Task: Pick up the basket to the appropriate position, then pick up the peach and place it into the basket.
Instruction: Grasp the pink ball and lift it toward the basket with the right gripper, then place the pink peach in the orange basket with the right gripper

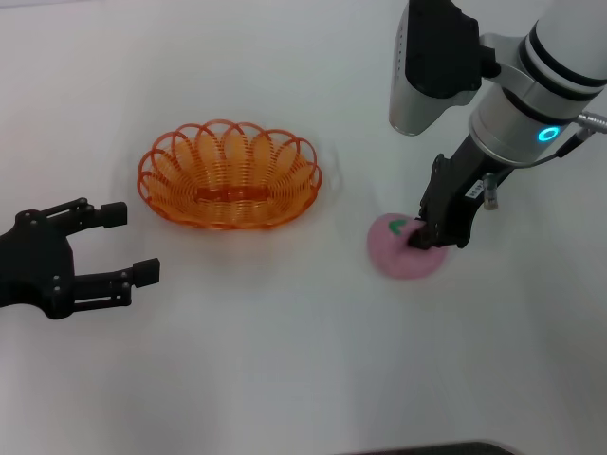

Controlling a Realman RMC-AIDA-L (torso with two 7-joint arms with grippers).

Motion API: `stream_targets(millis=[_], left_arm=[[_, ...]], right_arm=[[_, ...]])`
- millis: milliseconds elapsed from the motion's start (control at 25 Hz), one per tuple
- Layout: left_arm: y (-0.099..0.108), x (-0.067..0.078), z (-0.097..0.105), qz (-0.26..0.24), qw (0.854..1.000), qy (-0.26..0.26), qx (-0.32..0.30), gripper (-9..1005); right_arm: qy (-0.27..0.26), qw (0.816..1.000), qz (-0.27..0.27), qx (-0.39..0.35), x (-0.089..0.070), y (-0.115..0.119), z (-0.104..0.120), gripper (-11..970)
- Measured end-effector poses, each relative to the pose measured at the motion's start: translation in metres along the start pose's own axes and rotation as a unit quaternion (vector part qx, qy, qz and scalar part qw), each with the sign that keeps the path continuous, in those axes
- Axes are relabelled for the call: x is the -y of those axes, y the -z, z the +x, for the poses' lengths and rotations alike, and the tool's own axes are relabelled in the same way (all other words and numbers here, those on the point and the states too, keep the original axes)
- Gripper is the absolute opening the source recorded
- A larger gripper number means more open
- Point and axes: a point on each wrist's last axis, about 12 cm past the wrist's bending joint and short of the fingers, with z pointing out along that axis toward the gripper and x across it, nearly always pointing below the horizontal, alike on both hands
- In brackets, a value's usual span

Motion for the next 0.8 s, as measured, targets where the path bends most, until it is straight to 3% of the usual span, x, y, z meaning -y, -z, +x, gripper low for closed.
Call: stream_targets(millis=[200,480,680,800], left_arm=[[-0.001,0.000,0.000,0.001,1.000,0.000,0.001,884],[-0.001,0.000,0.000,0.002,1.000,0.003,0.001,884],[-0.001,0.000,-0.002,0.007,1.000,0.005,0.000,884],[-0.002,0.000,-0.003,0.008,1.000,0.004,0.000,884]], right_arm=[[0.000,1.000,-0.005,0.021,0.001,0.006,-0.001,95],[-0.005,0.991,-0.006,0.136,0.010,0.043,-0.003,64],[-0.002,0.973,-0.001,0.233,0.013,0.069,-0.017,77],[0.002,0.965,0.007,0.262,0.016,0.070,-0.031,99]])
